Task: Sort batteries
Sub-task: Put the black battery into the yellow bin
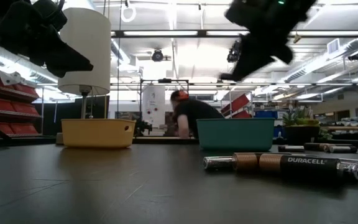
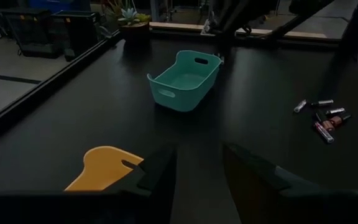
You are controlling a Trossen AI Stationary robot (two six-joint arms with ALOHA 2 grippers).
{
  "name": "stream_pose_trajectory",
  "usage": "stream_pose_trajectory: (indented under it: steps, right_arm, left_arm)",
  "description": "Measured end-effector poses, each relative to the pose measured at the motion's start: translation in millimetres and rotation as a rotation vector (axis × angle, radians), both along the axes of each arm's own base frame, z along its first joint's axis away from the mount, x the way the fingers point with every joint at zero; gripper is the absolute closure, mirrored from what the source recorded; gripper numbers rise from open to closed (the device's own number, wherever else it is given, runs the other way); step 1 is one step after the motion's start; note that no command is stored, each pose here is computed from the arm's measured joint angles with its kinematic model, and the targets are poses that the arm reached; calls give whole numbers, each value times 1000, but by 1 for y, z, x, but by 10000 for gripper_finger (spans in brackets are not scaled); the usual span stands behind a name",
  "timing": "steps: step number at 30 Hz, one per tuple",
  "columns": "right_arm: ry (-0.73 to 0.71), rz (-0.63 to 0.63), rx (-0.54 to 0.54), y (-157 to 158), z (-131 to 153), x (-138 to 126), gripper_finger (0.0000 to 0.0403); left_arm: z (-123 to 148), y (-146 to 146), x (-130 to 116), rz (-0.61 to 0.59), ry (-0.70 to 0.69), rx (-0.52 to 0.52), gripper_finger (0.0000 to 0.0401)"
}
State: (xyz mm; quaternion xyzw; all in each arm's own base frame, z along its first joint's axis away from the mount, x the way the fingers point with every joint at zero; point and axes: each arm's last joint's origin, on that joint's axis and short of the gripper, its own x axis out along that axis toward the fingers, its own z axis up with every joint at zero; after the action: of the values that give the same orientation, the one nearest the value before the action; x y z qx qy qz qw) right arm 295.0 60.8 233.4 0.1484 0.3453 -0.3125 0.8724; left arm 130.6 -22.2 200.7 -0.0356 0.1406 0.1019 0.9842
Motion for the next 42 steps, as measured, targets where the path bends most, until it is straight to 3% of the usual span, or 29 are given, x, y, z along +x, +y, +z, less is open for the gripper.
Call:
stream_pose_trajectory:
  steps: [7, 14, 22, 34, 37, 42]
  right_arm:
    - [-292, 293, 21, -45, 25, 42, 377]
    - [-448, 392, -20, -89, 22, 69, 377]
    - [-397, 537, -11, -111, 15, 131, 377]
    - [-240, 590, -39, -135, 3, 201, 370]
    - [-216, 598, -27, -145, -10, 212, 346]
    - [-179, 632, 56, -152, -31, 219, 269]
  left_arm:
    - [3, 1, 1, 36, -27, 26, 257]
    - [-1, 2, -1, 84, -8, -29, 257]
    - [1, 0, -1, 116, -44, -87, 257]
    - [11, -12, -24, 175, -81, -48, 265]
    - [9, -13, -28, 167, -65, -57, 265]
    - [6, -16, -28, 116, -39, -107, 265]
